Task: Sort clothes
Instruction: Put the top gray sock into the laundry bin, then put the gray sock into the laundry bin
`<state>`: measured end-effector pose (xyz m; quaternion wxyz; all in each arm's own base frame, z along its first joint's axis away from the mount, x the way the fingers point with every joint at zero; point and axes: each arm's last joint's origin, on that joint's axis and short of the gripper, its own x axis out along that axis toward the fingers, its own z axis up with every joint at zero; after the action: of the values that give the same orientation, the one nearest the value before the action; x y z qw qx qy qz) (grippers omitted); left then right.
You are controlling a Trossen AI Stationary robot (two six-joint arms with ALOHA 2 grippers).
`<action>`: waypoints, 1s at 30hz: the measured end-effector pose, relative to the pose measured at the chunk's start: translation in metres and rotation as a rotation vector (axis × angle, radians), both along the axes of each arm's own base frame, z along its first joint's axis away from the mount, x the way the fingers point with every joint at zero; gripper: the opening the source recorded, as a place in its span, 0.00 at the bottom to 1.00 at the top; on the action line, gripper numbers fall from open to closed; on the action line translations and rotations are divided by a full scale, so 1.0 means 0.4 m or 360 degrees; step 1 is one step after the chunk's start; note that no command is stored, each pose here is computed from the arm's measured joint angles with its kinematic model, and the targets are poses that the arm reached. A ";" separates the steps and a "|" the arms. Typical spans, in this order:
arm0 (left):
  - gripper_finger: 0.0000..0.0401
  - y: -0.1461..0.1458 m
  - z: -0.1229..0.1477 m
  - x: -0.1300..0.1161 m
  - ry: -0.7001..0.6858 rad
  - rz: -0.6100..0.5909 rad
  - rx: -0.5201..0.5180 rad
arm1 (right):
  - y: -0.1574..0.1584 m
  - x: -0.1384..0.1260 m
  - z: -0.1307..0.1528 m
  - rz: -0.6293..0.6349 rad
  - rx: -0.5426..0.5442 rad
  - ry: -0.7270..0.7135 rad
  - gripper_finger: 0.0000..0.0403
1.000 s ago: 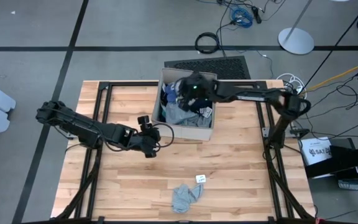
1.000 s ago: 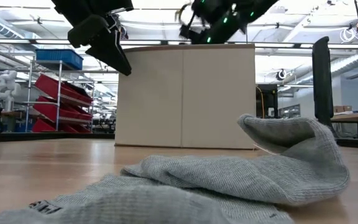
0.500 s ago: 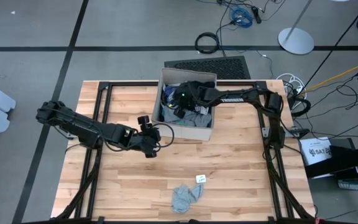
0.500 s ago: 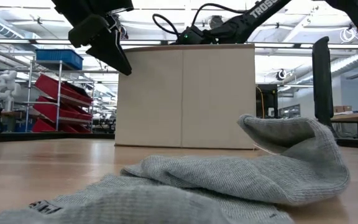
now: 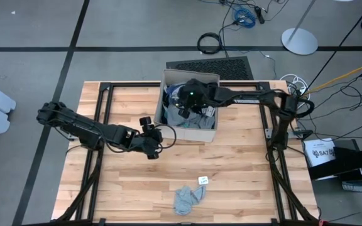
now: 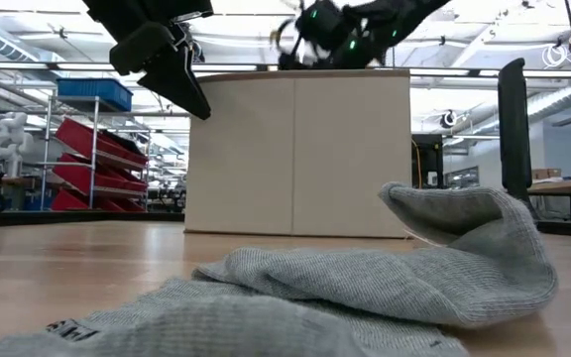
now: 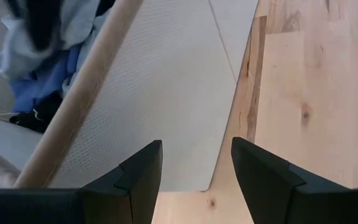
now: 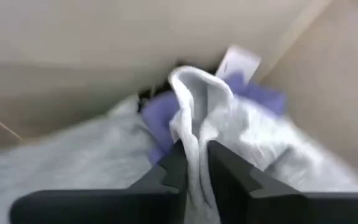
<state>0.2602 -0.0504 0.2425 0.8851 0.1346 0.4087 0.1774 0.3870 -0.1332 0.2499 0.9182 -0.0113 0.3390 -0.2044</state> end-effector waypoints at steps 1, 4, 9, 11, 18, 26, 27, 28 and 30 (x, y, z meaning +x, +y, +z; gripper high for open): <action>0.51 0.000 0.000 0.000 -0.0002 0.0000 -0.0001 | 0.006 -0.006 0.020 0.0015 -0.0025 -0.0024 0.15; 0.51 0.000 0.000 0.000 -0.0002 0.0000 0.0000 | 0.025 -0.025 0.076 0.0069 -0.0107 -0.0088 0.25; 0.51 -0.001 0.000 0.000 0.0004 -0.0016 -0.0023 | 0.057 -0.065 0.166 0.0078 -0.0205 -0.0210 0.41; 0.51 -0.002 -0.001 0.000 0.0008 -0.0024 -0.0034 | 0.069 -0.084 0.198 0.0057 -0.0212 -0.0262 0.47; 0.51 -0.004 -0.001 0.002 0.0004 -0.0044 -0.0066 | 0.116 -0.151 0.281 0.0064 -0.0191 -0.0363 0.55; 0.51 -0.020 0.007 0.017 -0.0065 -0.0232 -0.0328 | 0.183 -0.198 0.302 0.0105 -0.0043 -0.0289 0.56; 0.51 -0.024 0.009 0.020 -0.0081 -0.0273 -0.0381 | 0.193 -0.202 0.299 0.0122 -0.0033 -0.0258 0.56; 0.51 -0.028 0.012 0.024 -0.0100 -0.0321 -0.0439 | 0.203 -0.206 0.295 0.0137 -0.0016 -0.0218 0.56; 0.51 -0.037 0.019 0.031 -0.0144 -0.0436 -0.0569 | 0.224 -0.211 0.285 0.0168 0.0015 -0.0136 0.56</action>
<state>0.2728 -0.0653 0.2500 0.9281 0.0218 0.3715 -0.0139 0.3024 -0.0437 0.3638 0.9415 -0.0161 0.2992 -0.1544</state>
